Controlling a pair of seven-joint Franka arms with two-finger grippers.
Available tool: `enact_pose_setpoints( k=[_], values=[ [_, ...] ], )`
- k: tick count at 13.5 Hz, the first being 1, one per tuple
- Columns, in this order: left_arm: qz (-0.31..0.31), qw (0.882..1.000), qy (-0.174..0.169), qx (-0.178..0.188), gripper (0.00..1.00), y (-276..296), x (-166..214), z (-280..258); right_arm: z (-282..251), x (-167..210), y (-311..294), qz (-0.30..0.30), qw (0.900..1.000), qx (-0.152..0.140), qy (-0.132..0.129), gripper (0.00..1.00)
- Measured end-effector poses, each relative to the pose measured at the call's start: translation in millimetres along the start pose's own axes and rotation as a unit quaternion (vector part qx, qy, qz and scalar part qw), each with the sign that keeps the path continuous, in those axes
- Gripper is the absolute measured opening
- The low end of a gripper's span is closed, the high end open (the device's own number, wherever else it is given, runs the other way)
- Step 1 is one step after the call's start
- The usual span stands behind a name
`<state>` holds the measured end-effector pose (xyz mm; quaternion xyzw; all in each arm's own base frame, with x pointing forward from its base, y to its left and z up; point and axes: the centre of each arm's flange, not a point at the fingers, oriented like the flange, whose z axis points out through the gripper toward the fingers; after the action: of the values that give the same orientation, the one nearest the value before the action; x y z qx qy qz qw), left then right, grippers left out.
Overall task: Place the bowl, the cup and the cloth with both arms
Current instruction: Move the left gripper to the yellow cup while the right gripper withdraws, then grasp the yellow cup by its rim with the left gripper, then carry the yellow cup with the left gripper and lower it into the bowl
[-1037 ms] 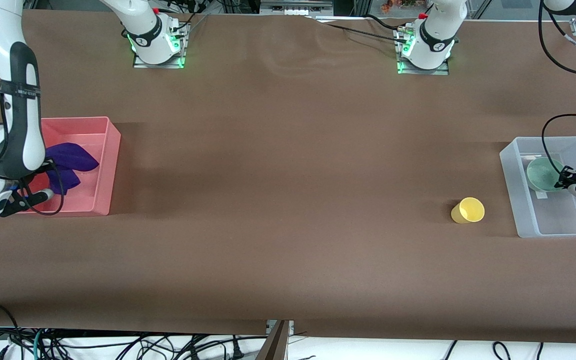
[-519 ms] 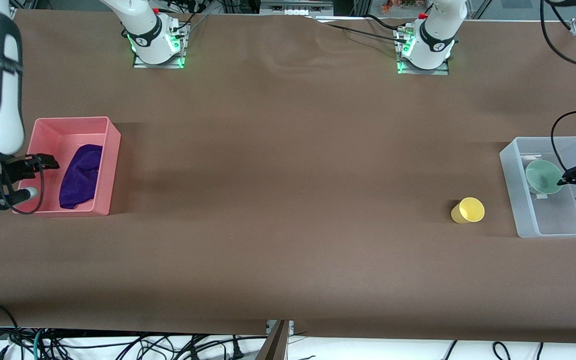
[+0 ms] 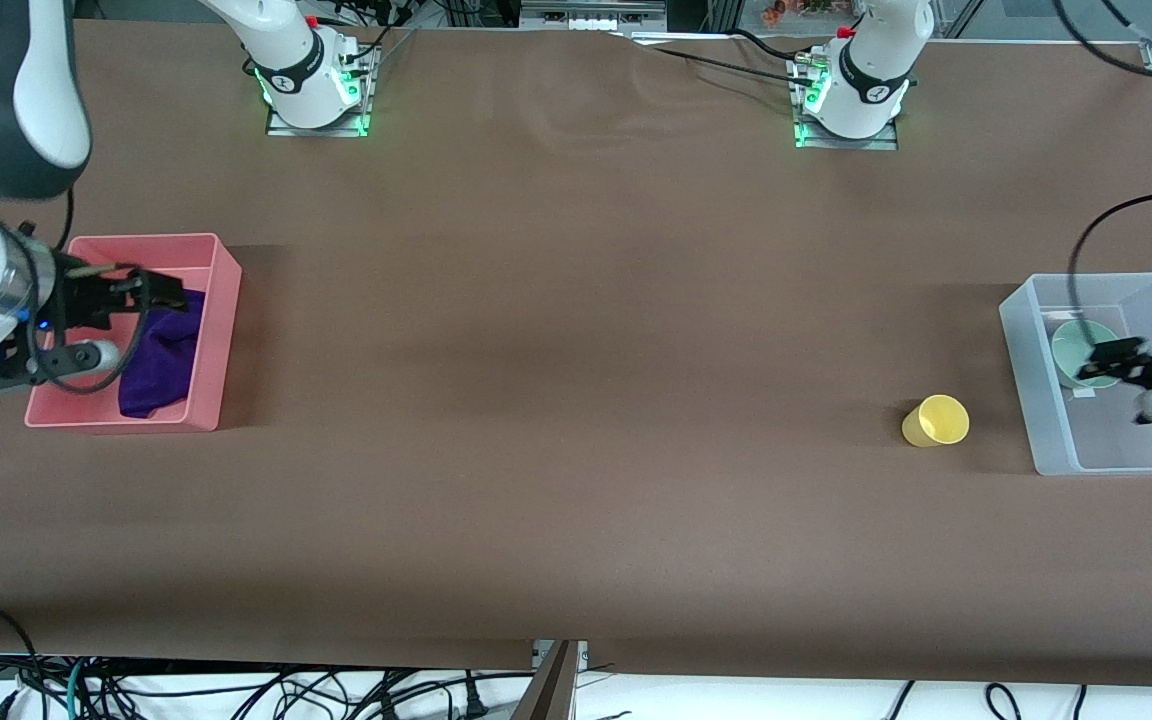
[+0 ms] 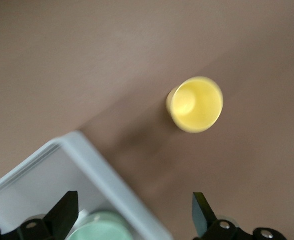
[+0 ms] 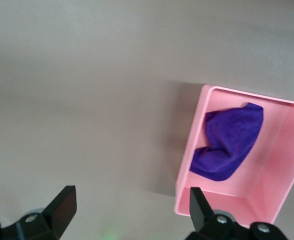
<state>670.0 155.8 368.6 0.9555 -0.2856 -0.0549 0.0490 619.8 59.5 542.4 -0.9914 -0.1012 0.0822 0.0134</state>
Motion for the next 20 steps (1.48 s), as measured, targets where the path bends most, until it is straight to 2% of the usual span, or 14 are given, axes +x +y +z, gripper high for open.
enact_pose_setpoints(
  k=[2, 4, 5, 8, 10, 13, 15, 17, 19, 20],
  values=[
    [-0.016, 1.0, 0.004, 0.003, 1.0, 17.5, 34.7, 39.0, -21.1, -11.3, -4.2, 0.005, 1.0, -0.003, 0.018, 1.0],
    [-0.022, 1.0, 0.01, 0.005, 0.99, 17.9, 44.4, 84.2, -44.3, -26.4, 10.5, 0.018, 0.999, -0.009, 0.039, 1.0],
    [-0.025, 1.0, 0.012, 0.005, 0.94, 15.3, 43.5, 104.8, -56.6, -35.0, 16.8, 0.024, 0.998, -0.012, 0.05, 1.0],
    [-0.043, 0.999, 0.018, -0.004, 0.59, 14.5, 36.9, 157.8, -80.1, -53.2, 22.5, 0.029, 0.997, -0.028, 0.069, 1.0],
    [-0.054, 0.998, 0.021, -0.015, 0.37, 19.2, 35.9, 169.8, -76.4, -55.2, 27.9, 0.033, 0.997, -0.041, 0.059, 1.0],
    [-0.053, 0.998, 0.024, -0.013, 0.06, 23.8, 41.1, 162.6, -67.8, -57.1, 33.3, 0.042, 0.998, -0.039, 0.041, 1.0],
    [-0.052, 0.998, 0.018, -0.016, 0.04, 25.2, 40.7, 143.0, -67.3, -57.6, 33.4, 0.052, 0.997, -0.038, 0.039, 1.0],
    [-0.051, 0.998, 0.005, -0.022, 0.04, 27.9, 37.4, 97.9, -65.0, -56.3, 32.5, 0.052, 0.997, -0.038, 0.036, 1.0],
    [-0.054, 0.998, -0.021, -0.024, 0.04, 28.1, 20.8, 43.8, -61.3, -53.2, 30.5, 0.049, 0.998, -0.038, 0.032, 1.0],
    [-0.055, 0.997, -0.044, -0.013, 0.04, 23.6, 5.4, 22.2, -60.3, -52.4, 29.8, 0.049, 0.998, -0.038, 0.031, 1.0]
  ],
)
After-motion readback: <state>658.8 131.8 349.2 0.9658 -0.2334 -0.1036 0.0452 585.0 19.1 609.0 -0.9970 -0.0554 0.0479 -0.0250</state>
